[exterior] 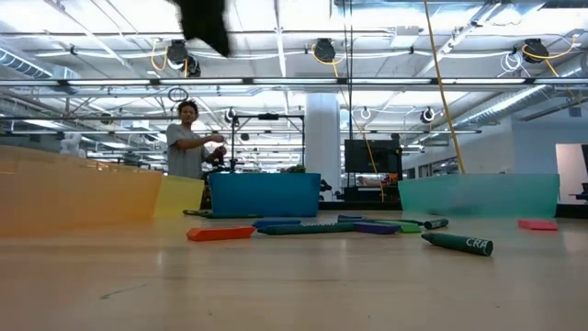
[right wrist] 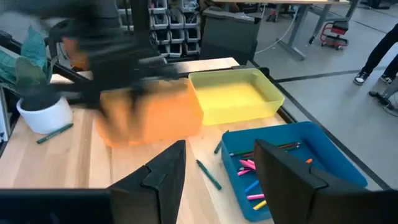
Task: Sort crayons/erasers/pens/pencils in bins
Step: Put the green crayon into the orange bin
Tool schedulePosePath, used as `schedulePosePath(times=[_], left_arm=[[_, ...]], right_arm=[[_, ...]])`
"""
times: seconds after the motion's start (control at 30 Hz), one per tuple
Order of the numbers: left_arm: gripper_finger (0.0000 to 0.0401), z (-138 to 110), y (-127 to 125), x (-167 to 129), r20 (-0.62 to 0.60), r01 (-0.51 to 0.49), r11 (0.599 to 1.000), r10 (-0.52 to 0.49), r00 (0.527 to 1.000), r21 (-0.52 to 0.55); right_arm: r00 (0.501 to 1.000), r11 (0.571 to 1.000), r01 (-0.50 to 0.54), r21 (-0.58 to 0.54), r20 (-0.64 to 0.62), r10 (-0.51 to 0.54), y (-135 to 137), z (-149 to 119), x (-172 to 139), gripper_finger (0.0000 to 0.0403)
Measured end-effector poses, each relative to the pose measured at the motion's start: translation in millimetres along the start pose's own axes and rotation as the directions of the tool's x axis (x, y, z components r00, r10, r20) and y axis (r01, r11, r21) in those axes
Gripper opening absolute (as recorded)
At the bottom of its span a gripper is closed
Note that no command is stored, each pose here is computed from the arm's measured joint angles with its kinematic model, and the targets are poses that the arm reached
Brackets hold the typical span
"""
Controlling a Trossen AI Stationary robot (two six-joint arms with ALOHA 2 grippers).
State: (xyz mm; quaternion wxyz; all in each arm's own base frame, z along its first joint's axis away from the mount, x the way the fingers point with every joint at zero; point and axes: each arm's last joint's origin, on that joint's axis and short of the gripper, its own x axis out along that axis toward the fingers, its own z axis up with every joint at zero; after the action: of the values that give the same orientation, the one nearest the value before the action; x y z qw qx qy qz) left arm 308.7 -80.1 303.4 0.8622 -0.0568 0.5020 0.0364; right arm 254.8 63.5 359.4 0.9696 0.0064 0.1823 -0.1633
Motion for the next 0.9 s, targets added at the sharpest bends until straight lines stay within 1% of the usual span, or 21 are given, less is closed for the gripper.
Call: schedulePosePath(times=[0.03,0.1,0.13,0.2,0.23,0.3,0.4,0.47,0.5,0.57,0.63,0.7,0.73,0.8,0.9], left_arm=[[0.0082,-9.4,-16.0,-2.1,-0.038,0.034,0.996,-0.031,0.999,0.081],[0.0082,-26.5,-44.5,-6.2,-0.103,0.117,0.972,-0.098,0.990,0.202],[0.0083,-36.0,-57.3,-8.8,-0.138,0.157,0.955,-0.125,0.983,0.251],[0.0089,-52.5,-76.2,-11.5,-0.199,0.243,0.919,-0.186,0.962,0.312],[0.0094,-60.1,-83.0,-11.6,-0.232,0.281,0.903,-0.212,0.949,0.325],[0.0109,-74.6,-90.6,-9.1,-0.313,0.349,0.887,-0.254,0.915,0.303],[0.0136,-90.3,-92.0,5.2,-0.453,0.425,0.884,-0.302,0.839,0.197],[0.0152,-100.0,-91.7,16.5,-0.546,0.447,0.878,-0.293,0.785,0.171],[0.0160,-103.1,-93.4,21.4,-0.575,0.457,0.870,-0.280,0.769,0.188],[0.0171,-108.1,-101.5,29.3,-0.606,0.490,0.831,-0.252,0.755,0.264],[0.0178,-115.2,-110.8,35.7,-0.625,0.505,0.790,-0.206,0.753,0.348],[0.0183,-121.5,-120.5,44.0,-0.644,0.520,0.761,-0.181,0.744,0.387],[0.0186,-125.8,-124.3,47.9,-0.654,0.519,0.758,-0.165,0.738,0.394],[0.0194,-130.6,-127.7,53.2,-0.668,0.508,0.771,-0.148,0.730,0.384],[0.0205,-129.4,-129.7,54.3,-0.655,0.497,0.787,-0.164,0.738,0.364]], right_arm=[[1.000,1.000,0.000,-0.012,0.000,0.000,0.0,0.0,0.0,0.0183],[1.000,0.999,0.000,-0.046,-0.001,0.000,0.0,-0.1,0.0,0.0183],[1.000,0.998,0.000,-0.060,-0.002,0.000,0.0,-0.2,0.0,0.0183],[1.000,0.997,-0.005,-0.075,-0.004,0.004,1.1,-0.7,-0.8,0.0183],[1.000,0.997,-0.009,-0.076,-0.004,0.009,2.2,-0.9,-1.4,0.0183],[1.000,0.997,-0.020,-0.073,-0.003,0.020,4.9,-1.3,-3.1,0.0183],[1.000,0.999,-0.031,-0.026,-0.004,0.031,8.3,-2.3,-3.4,0.0183],[0.999,0.999,-0.032,0.000,-0.007,0.032,9.6,-3.1,-2.4,0.0183],[0.999,0.999,-0.031,0.013,-0.009,0.031,9.6,-3.3,-2.1,0.0183],[1.000,0.999,-0.025,0.042,-0.007,0.025,10.3,-3.6,-0.7,0.0183],[1.000,0.998,-0.023,0.063,-0.012,0.024,10.8,-4.2,0.2,0.0183],[1.000,0.996,-0.021,0.091,-0.017,0.023,11.8,-5.3,1.9,0.0183],[1.000,0.994,-0.021,0.103,-0.019,0.023,12.3,-5.6,2.6,0.0183],[0.999,0.994,-0.022,0.111,-0.025,0.025,13.1,-6.5,2.7,0.0183],[0.999,0.992,-0.026,0.125,-0.028,0.030,15.4,-7.6,3.8,0.0183]])
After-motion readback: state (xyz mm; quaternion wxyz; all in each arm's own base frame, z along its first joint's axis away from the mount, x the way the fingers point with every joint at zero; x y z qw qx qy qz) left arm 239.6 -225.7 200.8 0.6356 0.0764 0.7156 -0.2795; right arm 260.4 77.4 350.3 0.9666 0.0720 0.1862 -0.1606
